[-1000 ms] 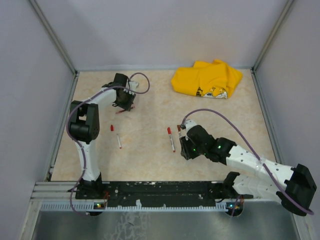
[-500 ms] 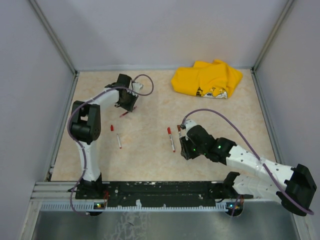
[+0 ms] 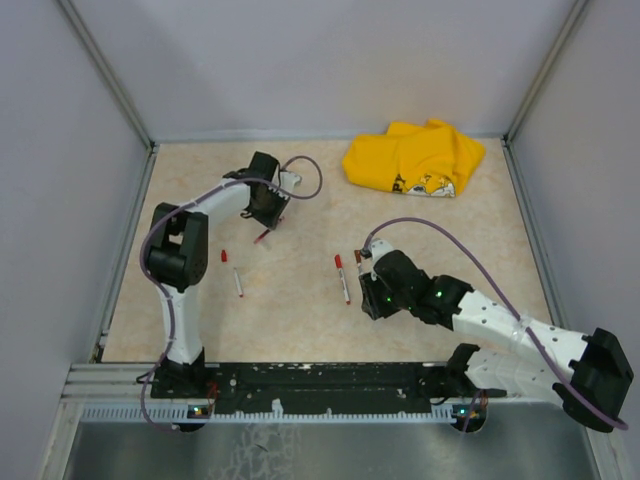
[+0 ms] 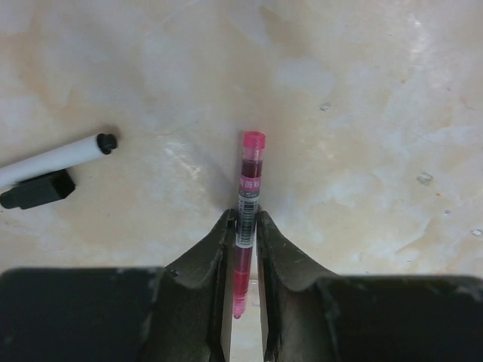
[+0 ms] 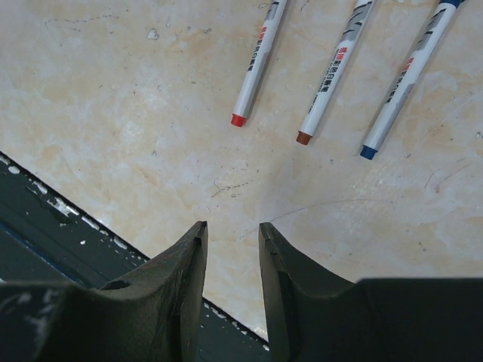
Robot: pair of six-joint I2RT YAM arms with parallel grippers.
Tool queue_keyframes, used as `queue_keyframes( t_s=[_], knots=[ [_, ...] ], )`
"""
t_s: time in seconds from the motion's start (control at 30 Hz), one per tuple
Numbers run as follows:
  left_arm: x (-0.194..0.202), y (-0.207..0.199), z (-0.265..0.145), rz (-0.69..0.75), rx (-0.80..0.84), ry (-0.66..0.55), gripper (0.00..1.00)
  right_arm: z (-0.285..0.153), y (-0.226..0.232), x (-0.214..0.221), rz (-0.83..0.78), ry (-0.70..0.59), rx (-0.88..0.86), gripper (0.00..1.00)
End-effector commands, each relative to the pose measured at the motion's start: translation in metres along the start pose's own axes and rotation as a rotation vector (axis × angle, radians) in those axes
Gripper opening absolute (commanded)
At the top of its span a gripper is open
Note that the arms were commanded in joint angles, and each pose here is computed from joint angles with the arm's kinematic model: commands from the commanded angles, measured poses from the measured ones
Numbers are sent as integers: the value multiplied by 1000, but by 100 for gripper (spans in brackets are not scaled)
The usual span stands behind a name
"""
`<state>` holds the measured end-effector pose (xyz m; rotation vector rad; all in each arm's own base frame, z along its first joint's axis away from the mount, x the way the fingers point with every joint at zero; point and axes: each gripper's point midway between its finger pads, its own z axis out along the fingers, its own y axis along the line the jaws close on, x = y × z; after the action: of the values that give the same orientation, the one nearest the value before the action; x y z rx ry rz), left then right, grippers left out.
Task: Insert the pens into the pen caps
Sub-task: Move the pen to the center of the board.
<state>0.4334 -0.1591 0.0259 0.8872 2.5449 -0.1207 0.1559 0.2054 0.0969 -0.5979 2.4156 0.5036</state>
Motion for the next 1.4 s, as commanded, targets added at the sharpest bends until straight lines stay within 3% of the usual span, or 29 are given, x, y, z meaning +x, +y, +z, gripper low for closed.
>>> queue_keyframes(
  t_s=[0.0,0.5,0.67,0.9,1.37],
  knots=[
    [-5,-21,-18,45,25,-8,22,-5,2,-15,-5,-64,-9,34],
    [-24,-68,-53,75,81,-93,22,-19,-7,-29,37,-154,37,34],
    [-23,-56,-53,57,14,-101,28,-19,-6,-27,37,-147,32,34],
    [-16,-29,-48,-9,-9,-82,46,-18,-5,-25,35,-139,22,34],
    [3,-29,-16,-13,61,4,44,-15,-2,-24,20,-119,11,34]
  ],
)
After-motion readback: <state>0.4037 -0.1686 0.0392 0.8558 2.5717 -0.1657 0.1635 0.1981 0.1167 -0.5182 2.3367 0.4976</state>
